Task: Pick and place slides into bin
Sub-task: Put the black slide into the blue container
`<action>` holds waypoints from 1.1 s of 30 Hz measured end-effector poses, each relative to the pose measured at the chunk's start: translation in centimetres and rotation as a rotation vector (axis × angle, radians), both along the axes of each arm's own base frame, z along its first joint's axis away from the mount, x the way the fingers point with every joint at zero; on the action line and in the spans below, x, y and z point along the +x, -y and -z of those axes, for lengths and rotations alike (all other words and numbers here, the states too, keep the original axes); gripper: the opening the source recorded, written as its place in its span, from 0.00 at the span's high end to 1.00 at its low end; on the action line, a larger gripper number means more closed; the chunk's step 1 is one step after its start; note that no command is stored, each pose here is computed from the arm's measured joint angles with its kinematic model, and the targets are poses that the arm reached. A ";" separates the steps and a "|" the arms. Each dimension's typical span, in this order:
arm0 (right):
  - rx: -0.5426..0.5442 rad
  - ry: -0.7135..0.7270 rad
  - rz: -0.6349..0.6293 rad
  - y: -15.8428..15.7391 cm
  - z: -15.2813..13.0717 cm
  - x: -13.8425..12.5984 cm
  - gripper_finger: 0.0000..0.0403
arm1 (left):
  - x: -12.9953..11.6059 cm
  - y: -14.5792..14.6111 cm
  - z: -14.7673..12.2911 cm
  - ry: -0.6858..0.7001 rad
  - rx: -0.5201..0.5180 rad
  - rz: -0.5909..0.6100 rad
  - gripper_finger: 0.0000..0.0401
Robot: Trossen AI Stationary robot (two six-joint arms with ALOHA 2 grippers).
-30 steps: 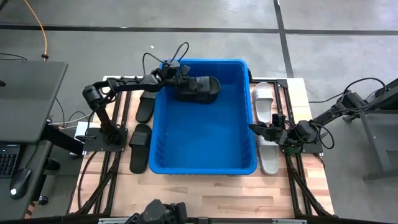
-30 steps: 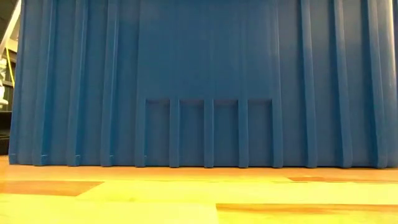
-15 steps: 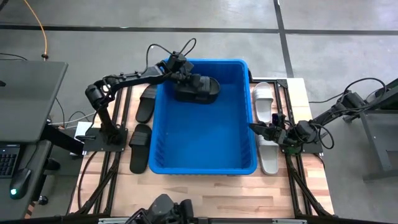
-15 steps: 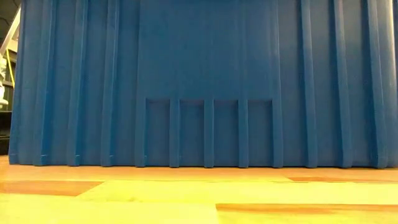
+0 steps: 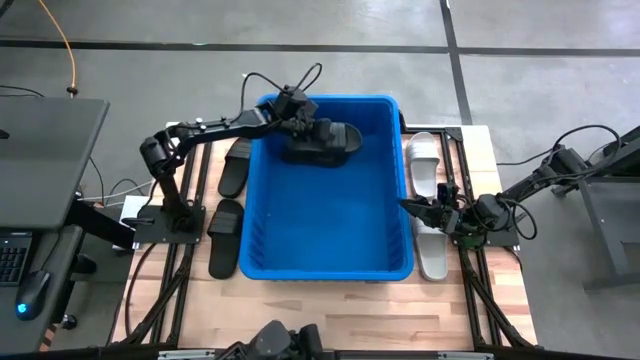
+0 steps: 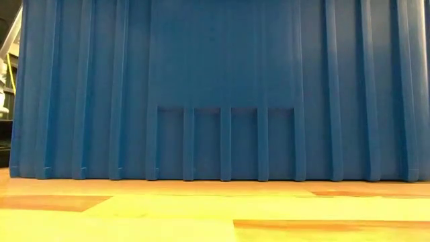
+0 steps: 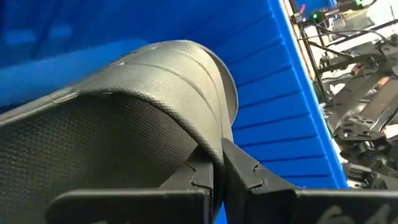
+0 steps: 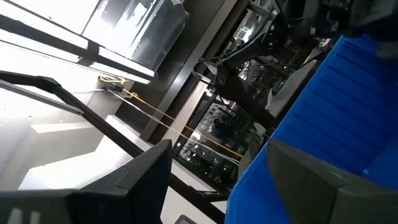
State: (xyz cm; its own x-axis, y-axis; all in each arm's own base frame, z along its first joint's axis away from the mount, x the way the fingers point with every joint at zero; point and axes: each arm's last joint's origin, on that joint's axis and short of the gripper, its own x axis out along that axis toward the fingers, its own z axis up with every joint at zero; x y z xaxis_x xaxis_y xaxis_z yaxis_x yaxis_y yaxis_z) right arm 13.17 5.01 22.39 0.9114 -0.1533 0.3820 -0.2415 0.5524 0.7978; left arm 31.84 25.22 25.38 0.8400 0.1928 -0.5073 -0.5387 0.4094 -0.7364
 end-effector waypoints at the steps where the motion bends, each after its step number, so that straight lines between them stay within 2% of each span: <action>1: -0.001 0.001 -0.002 0.0 0.0 0.0 0.37 | 0.1 0.0 0.4 0.001 -0.024 0.015 1.00; 5: 0.009 0.006 -0.028 -0.1 0.0 0.0 0.37 | 0.7 0.3 2.1 -0.052 -0.083 0.023 1.00; 17: 0.007 0.013 -0.092 -0.3 0.0 0.0 0.37 | -0.2 0.6 3.4 -0.247 -0.083 -0.049 1.00; 29: 0.000 0.008 -0.101 -0.3 0.1 0.1 0.37 | -0.1 0.5 3.9 -0.286 -0.033 -0.052 1.00; 33: -0.001 0.005 -0.101 -0.3 0.1 0.1 0.37 | 0.2 0.3 4.4 -0.272 -0.054 -0.046 0.95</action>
State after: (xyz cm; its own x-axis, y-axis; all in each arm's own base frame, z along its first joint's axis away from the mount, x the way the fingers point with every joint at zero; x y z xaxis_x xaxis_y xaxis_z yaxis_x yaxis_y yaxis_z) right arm 13.25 5.31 22.27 0.9203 -0.0603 0.3866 -0.2998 0.5262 0.7958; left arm 32.03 24.95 20.94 0.6623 0.1942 -0.7237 -0.7368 0.3442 -0.5820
